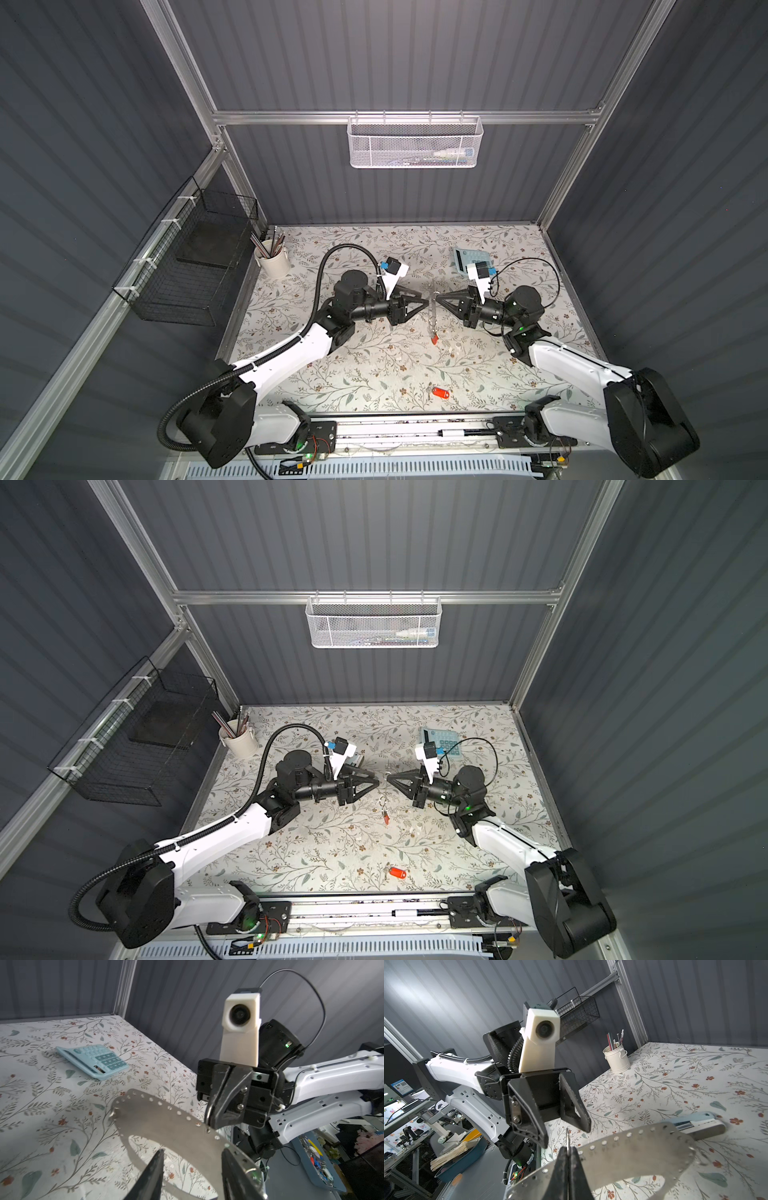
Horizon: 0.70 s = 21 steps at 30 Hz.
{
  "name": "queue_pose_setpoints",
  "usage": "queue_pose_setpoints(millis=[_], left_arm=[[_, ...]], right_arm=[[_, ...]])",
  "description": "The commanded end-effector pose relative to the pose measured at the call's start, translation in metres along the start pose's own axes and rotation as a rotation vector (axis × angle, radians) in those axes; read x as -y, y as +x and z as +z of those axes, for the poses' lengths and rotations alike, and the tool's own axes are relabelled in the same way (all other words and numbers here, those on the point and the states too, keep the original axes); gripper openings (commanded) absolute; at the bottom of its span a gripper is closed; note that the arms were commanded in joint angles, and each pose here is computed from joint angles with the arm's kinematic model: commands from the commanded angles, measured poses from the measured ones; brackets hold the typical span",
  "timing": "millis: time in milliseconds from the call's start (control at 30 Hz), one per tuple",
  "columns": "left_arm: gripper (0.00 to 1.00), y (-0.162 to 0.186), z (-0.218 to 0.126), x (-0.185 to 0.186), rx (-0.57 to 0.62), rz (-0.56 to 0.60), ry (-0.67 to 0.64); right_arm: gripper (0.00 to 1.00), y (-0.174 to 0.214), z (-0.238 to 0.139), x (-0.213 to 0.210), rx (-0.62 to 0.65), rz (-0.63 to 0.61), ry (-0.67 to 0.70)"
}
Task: Put the keys on the keyring
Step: 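Lower the left gripper, holding the plate level between both grippers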
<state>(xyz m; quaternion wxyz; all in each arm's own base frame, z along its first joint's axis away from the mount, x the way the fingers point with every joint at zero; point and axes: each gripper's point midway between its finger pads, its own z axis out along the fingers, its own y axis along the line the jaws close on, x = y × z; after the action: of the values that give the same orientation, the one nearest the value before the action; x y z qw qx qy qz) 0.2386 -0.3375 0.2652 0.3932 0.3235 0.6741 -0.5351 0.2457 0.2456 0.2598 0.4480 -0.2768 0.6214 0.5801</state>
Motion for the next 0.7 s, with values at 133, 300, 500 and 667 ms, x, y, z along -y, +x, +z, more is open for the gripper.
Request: queue_pose_setpoints(millis=[133,300,500,667], left_arm=[[0.40,-0.014,0.008,0.009,0.078,0.006,0.048],[0.35,-0.011,0.014,0.007,0.065,-0.006,0.050],[0.29,-0.013,0.018,0.006,0.061,-0.014,0.055],[0.24,-0.013,0.021,0.005,0.055,-0.026,0.062]], right_arm=[[0.00,-0.012,-0.001,-0.008,0.035,-0.037,-0.018],[0.00,-0.012,-0.001,-0.009,0.034,-0.035,-0.021],[0.00,-0.012,0.000,-0.009,0.030,-0.031,-0.027],[0.00,-0.010,0.000,-0.009,0.026,-0.028,-0.031]])
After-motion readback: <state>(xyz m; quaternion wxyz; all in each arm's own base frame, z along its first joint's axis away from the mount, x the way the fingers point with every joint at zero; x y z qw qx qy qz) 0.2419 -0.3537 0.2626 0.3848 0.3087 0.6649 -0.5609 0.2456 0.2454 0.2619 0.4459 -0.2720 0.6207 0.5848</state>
